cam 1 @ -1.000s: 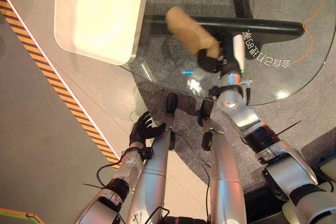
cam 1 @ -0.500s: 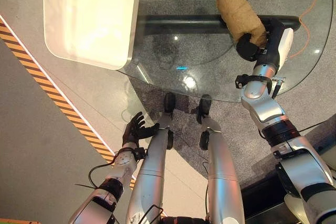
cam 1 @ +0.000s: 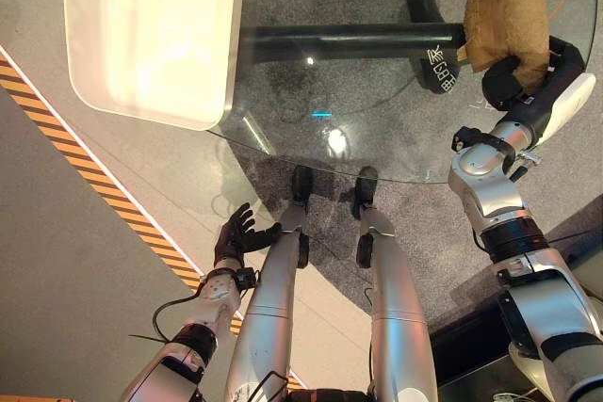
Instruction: Wipe the table with a cloth and put it in the basket.
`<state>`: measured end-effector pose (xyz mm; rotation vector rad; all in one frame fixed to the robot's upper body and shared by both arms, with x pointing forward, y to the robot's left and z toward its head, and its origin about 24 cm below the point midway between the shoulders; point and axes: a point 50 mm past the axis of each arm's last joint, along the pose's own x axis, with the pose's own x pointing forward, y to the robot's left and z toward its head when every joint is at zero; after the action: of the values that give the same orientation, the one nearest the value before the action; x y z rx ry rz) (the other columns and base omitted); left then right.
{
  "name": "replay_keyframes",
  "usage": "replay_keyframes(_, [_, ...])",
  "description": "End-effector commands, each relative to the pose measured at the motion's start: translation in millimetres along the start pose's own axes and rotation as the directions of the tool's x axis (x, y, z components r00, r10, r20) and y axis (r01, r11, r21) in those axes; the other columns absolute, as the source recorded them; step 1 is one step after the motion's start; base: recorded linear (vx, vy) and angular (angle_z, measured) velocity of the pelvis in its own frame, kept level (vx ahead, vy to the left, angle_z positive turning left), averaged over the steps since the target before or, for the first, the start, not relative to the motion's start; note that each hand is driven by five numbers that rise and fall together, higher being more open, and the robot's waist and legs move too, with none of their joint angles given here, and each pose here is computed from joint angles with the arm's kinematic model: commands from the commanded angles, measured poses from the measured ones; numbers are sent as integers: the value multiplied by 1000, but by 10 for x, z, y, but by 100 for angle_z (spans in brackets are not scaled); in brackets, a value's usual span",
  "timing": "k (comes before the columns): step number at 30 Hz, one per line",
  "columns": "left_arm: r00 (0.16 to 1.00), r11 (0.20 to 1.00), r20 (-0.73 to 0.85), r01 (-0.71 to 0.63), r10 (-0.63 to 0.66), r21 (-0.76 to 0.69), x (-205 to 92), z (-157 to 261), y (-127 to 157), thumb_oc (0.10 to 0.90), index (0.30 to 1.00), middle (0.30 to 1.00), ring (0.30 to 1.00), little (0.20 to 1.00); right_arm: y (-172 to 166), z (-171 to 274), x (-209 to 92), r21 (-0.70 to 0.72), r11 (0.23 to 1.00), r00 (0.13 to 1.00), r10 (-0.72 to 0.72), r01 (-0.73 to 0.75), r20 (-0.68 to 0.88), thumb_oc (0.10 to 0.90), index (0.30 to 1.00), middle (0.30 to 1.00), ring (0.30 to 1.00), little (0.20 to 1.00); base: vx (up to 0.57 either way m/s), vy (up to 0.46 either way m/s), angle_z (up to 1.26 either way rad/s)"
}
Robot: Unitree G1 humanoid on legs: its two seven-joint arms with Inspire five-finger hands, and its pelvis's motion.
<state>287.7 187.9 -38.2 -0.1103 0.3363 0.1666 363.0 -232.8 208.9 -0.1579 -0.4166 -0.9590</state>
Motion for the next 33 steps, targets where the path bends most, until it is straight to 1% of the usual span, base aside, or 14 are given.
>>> replay_keyframes(1, [987,998,-156,-31,22,-53,-336,-568,-24,800,900,900,900,900,-398,470,314,172,959,943,-259,225,207,100,300,300,300,200,-2,8,-6])
replay_keyframes(7, [988,998,-156,-30,22,-54,-325,-551,-18,800,900,900,900,900,-332,494,265,166,973,957,-194,159,216,100,300,300,300,200,0,1,-1])
replay_keyframes(14, [988,998,-152,-26,16,-65,-317,-542,-29,800,900,900,900,900,-127,611,167,137,988,961,35,-75,273,100,300,300,300,200,0,0,0])
replay_keyframes(19, [988,998,-153,-26,16,-62,-314,-538,-30,800,900,900,900,900,59,649,6,74,953,912,256,-293,320,100,300,300,300,200,0,0,0])
replay_keyframes(21, [989,998,-150,-26,16,-62,-315,-538,-22,800,900,900,900,900,145,658,-91,68,916,880,355,-394,315,100,300,300,300,200,0,0,0])
replay_keyframes(23, [989,998,-144,-23,14,-66,-312,-533,-15,800,900,900,900,900,258,636,-261,104,838,821,488,-536,298,100,300,300,300,200,0,0,0])
replay_keyframes(24, [990,997,-143,-22,12,-68,-311,-531,-11,800,900,900,900,900,289,617,-328,115,809,798,527,-576,293,100,300,300,300,200,0,0,0])
replay_keyframes(25, [990,997,-143,-22,12,-68,-311,-531,-12,800,900,900,900,900,293,613,-338,117,806,796,530,-580,292,100,300,300,300,200,0,0,0])
replay_keyframes(26, [990,997,-142,-19,10,-68,-311,-530,-26,800,900,900,900,900,339,588,-436,140,759,759,584,-636,286,100,300,300,300,200,0,0,0])
replay_keyframes(29, [989,998,-145,-17,8,-66,-308,-535,-41,800,900,900,900,900,419,577,-588,155,685,696,658,-712,287,100,300,300,300,200,0,0,0])
replay_keyframes(30, [989,998,-145,-17,7,-66,-308,-536,-42,800,900,900,900,900,424,578,-597,155,679,691,663,-717,287,100,300,300,300,200,-3,10,3])
replay_keyframes(31, [989,998,-146,-14,4,-62,-308,-535,-46,800,900,900,900,900,462,574,-684,160,638,653,700,-754,288,100,300,300,300,200,-1,4,3])
replay_keyframes(32, [989,998,-147,-13,4,-62,-308,-536,-47,800,900,900,900,900,468,572,-697,160,630,646,706,-760,288,100,300,300,300,200,0,7,4])
replay_keyframes(33, [989,998,-147,-10,1,-60,-312,-539,-54,800,900,900,900,900,487,569,-739,160,604,622,727,-781,290,100,300,300,300,200,2,8,3])
